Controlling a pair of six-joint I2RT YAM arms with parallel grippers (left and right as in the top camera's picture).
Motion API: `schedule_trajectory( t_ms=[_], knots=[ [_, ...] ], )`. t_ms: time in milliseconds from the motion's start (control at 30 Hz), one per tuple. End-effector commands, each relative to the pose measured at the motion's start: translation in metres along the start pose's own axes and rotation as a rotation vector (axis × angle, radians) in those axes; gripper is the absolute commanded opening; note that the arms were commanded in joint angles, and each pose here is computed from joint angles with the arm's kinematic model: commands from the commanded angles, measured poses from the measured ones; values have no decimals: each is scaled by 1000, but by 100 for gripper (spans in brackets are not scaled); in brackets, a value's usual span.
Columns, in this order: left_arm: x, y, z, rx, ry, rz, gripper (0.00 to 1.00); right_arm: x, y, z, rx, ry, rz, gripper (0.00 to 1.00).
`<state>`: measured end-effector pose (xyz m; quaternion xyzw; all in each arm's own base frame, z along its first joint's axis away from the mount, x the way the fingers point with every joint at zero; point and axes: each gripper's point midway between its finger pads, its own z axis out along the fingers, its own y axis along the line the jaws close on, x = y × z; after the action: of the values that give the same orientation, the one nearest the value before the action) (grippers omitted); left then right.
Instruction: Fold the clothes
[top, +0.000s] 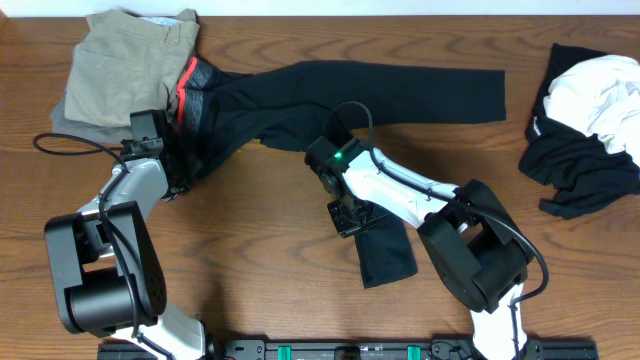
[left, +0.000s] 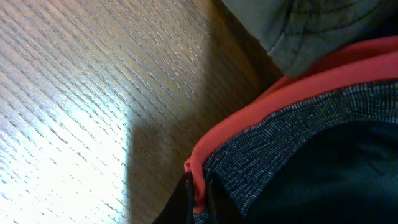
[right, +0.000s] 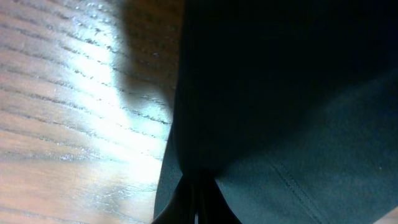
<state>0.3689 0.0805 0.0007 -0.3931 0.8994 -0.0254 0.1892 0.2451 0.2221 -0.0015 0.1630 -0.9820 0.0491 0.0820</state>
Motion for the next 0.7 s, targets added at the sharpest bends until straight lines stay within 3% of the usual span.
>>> schedule_trajectory(
  t_ms=[0,200,400,667],
  knots=[
    [3,19,7,-51,21,-21,6,-5,-12,-12,11,-45,61,1],
    [-5,37,4,-65,27,-73,6,-13,-38,-66,-36,-192,140,1],
    [-14,54,-4,-79,14,-123,6,0,-120,-124,-22,-321,356,1],
    [-22,52,-15,-66,-14,-94,6,43,-221,-131,-9,-261,628,1]
  ],
)
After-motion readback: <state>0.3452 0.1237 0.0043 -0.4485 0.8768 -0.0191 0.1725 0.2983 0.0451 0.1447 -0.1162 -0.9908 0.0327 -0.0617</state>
